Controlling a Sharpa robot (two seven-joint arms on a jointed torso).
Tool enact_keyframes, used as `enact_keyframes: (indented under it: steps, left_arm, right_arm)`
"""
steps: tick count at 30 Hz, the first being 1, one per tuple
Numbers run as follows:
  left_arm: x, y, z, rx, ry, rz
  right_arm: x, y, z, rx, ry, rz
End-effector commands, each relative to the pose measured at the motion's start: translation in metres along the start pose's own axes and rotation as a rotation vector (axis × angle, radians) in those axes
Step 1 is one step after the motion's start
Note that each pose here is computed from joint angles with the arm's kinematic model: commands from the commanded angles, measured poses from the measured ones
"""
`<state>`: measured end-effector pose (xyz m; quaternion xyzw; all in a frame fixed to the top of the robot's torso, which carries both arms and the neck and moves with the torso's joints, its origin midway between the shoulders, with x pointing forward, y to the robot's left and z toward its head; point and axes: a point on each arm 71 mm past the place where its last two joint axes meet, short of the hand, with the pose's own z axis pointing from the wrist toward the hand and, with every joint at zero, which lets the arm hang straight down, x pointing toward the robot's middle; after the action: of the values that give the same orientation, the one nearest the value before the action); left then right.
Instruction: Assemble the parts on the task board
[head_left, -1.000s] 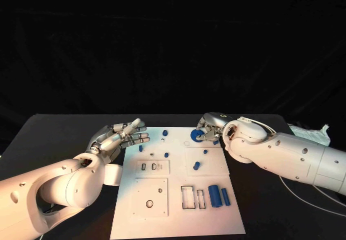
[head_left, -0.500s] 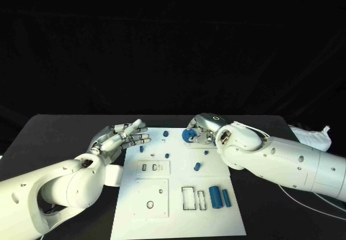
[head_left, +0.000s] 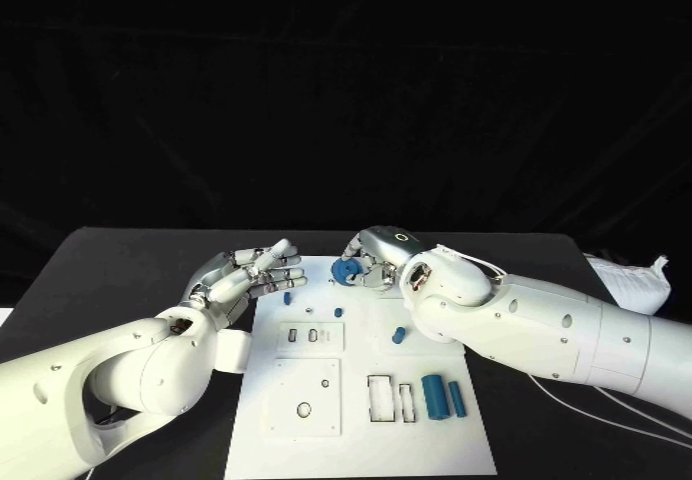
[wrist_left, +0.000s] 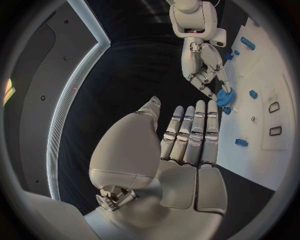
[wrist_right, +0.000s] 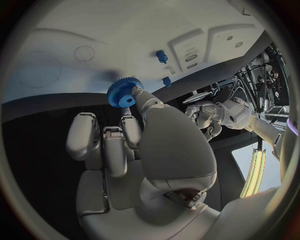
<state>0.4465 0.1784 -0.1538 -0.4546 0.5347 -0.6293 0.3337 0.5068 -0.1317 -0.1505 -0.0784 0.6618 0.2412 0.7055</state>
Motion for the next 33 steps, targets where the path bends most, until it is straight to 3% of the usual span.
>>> enact_keyframes:
  steps: [1,13,33]
  left_arm:
    - [0.0038,-0.0012,0.0002,0.008,0.026,-0.004]
    - [0.0047,-0.0011,0.0003,0.008,0.029,-0.005]
    - [0.0062,-0.0008,0.0003,0.005,0.034,-0.003]
  right_arm:
    - [0.002,0.004,0.003,-0.016,0.006,-0.019]
    - [0.019,0.020,0.013,-0.046,0.071,-0.018]
    - [0.025,0.019,0.016,-0.015,0.078,-0.031]
